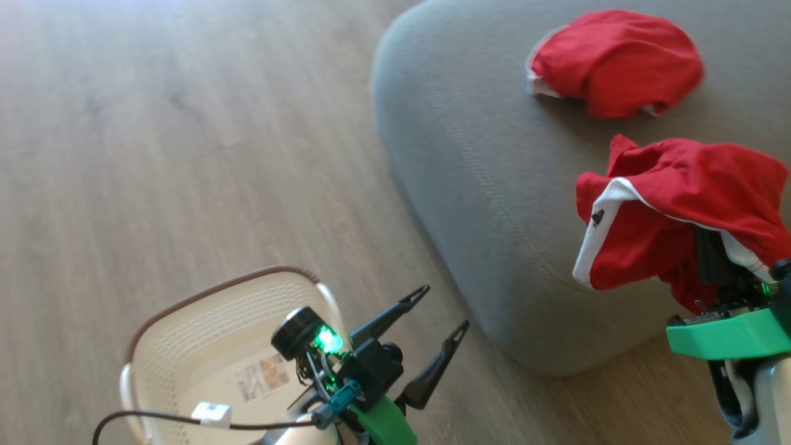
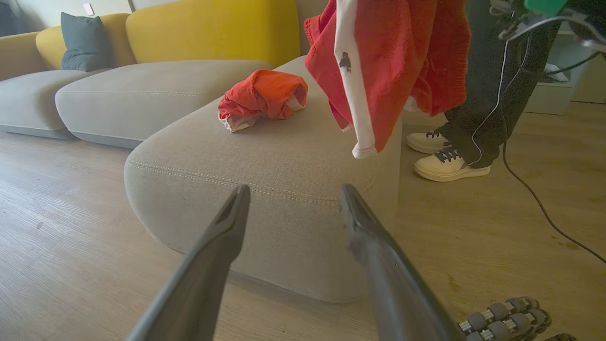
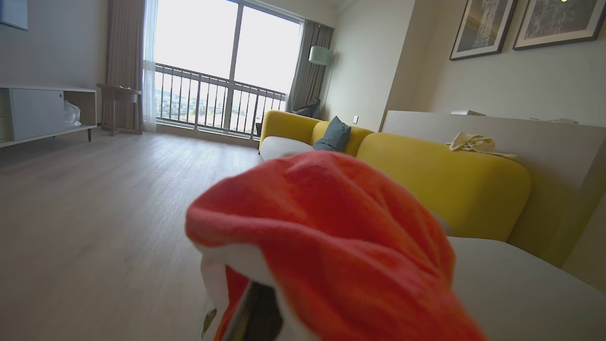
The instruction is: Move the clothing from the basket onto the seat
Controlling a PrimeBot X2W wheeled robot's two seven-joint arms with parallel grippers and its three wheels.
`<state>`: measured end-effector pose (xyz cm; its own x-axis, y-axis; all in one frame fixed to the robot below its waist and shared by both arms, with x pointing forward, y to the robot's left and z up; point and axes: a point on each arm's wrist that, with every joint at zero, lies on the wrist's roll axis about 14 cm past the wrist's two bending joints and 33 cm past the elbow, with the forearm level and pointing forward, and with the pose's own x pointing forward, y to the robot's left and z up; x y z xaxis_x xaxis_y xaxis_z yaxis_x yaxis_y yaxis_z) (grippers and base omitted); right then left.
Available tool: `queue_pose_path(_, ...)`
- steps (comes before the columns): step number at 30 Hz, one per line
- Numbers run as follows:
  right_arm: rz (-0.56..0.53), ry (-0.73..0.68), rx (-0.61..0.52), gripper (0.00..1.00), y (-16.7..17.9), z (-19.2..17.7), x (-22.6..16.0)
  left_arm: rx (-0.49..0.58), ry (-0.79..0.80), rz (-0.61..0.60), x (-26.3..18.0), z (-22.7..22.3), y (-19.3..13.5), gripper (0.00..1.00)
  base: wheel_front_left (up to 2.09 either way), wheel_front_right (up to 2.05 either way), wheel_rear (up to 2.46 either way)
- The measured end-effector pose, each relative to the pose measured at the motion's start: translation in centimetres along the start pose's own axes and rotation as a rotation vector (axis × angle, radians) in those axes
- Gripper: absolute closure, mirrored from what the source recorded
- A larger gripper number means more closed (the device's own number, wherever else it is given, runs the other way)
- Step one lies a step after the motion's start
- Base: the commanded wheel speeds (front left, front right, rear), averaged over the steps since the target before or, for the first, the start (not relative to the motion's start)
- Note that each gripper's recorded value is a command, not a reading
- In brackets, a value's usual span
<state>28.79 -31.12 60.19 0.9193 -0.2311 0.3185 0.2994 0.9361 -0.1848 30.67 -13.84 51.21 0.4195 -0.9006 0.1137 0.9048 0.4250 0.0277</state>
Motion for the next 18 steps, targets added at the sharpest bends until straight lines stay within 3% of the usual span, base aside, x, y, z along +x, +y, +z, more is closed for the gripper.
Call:
queue_pose_path(10,-0.158,0.024,-0.065,1.0,-4.9,0.8,-3.4,-0.028,-0.02,-0.143,2.3,0.0,-3.4,0.0,0.0,0.0,0.0)
queue_pose_path(18,-0.19,0.053,-0.064,1.0,-5.2,0.2,-4.1,-0.057,-0.01,-0.177,2.4,-0.7,-4.2,0.0,0.0,0.0,0.0)
